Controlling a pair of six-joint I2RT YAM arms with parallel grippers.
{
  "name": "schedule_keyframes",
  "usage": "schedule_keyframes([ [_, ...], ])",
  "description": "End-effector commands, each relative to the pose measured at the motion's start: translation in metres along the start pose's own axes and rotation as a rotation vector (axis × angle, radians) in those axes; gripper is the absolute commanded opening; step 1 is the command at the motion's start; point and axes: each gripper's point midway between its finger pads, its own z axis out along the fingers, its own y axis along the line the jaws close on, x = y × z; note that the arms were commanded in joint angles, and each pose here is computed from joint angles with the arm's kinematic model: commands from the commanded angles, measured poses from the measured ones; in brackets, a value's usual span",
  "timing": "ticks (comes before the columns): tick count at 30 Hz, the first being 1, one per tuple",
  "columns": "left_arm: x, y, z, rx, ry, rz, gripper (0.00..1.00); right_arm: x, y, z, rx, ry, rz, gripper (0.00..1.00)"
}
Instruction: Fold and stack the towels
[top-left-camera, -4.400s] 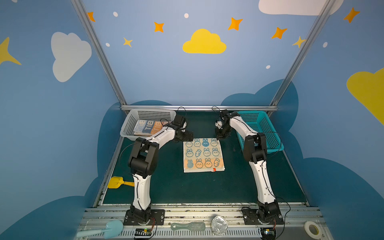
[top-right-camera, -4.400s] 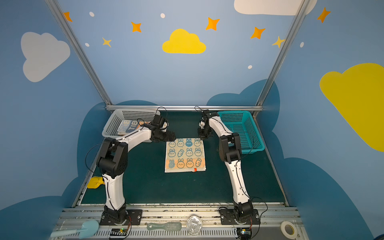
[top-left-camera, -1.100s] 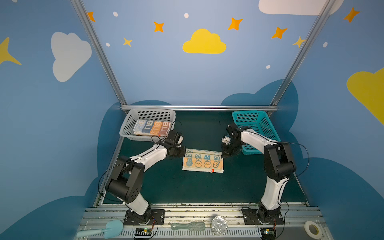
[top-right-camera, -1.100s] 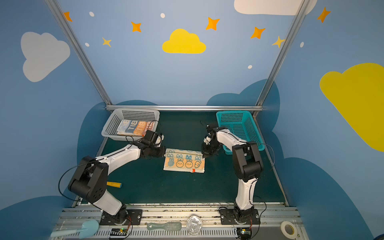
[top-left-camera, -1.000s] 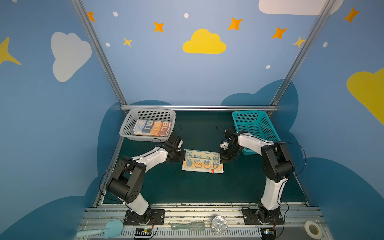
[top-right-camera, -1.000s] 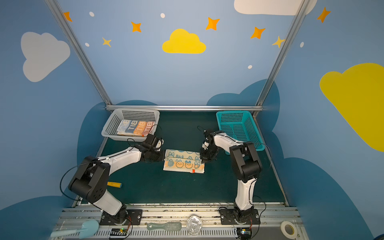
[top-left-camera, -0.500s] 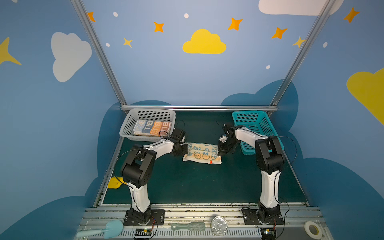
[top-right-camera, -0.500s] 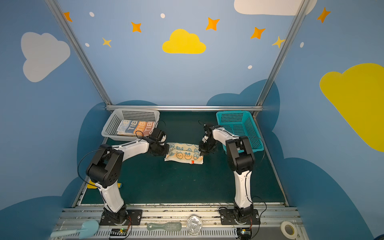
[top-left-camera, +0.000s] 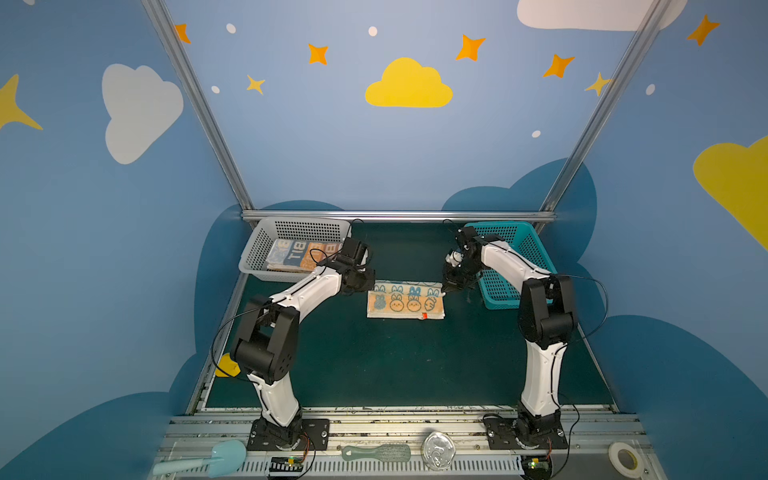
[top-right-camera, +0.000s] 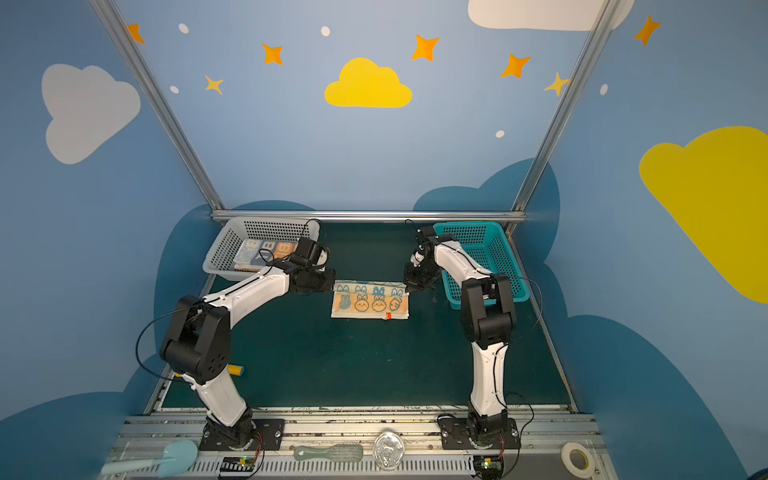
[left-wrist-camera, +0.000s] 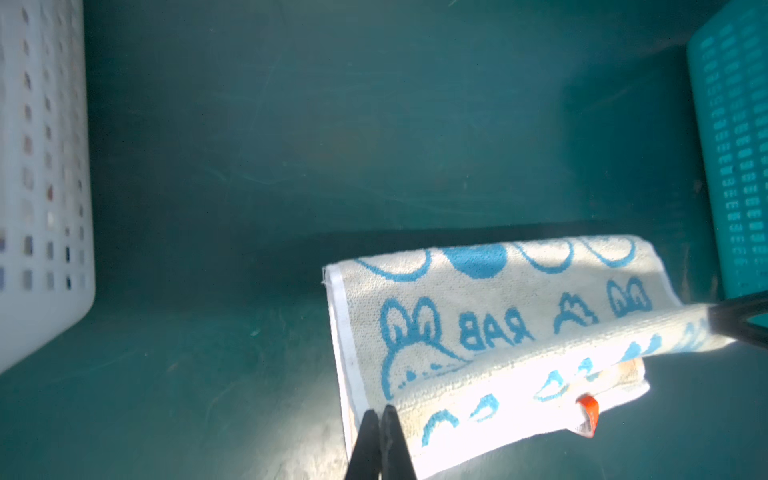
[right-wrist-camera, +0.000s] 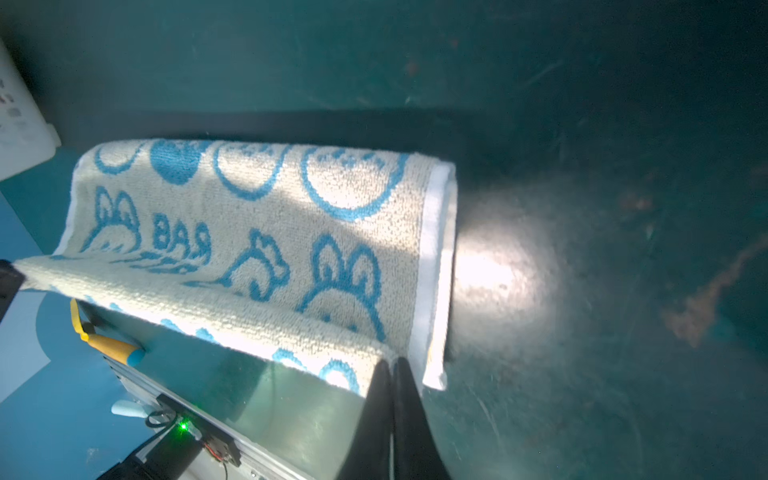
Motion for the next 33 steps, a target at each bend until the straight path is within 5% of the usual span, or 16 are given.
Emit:
schedule_keyframes([
  [1, 0.016, -0.001, -0.005, 0.011, 0.021, 0.002, 0.03, 0.019, -0.007, -0.006, 0.022, 0.02, 0.0, 0.0],
  [12, 0.053, -0.002, 0.013, 0.014, 0.076, 0.007, 0.03, 0.048, -0.021, 0.018, 0.03, 0.068, 0.021, 0.0],
  [23, 0.054, -0.002, 0.022, 0.003, 0.086, 0.013, 0.03, 0.064, -0.027, 0.035, 0.05, 0.094, 0.019, 0.0],
  [33, 0.033, -0.018, -0.003, 0.01, 0.013, 0.038, 0.47, 0.07, -0.004, 0.001, 0.002, 0.022, -0.026, 0.4],
])
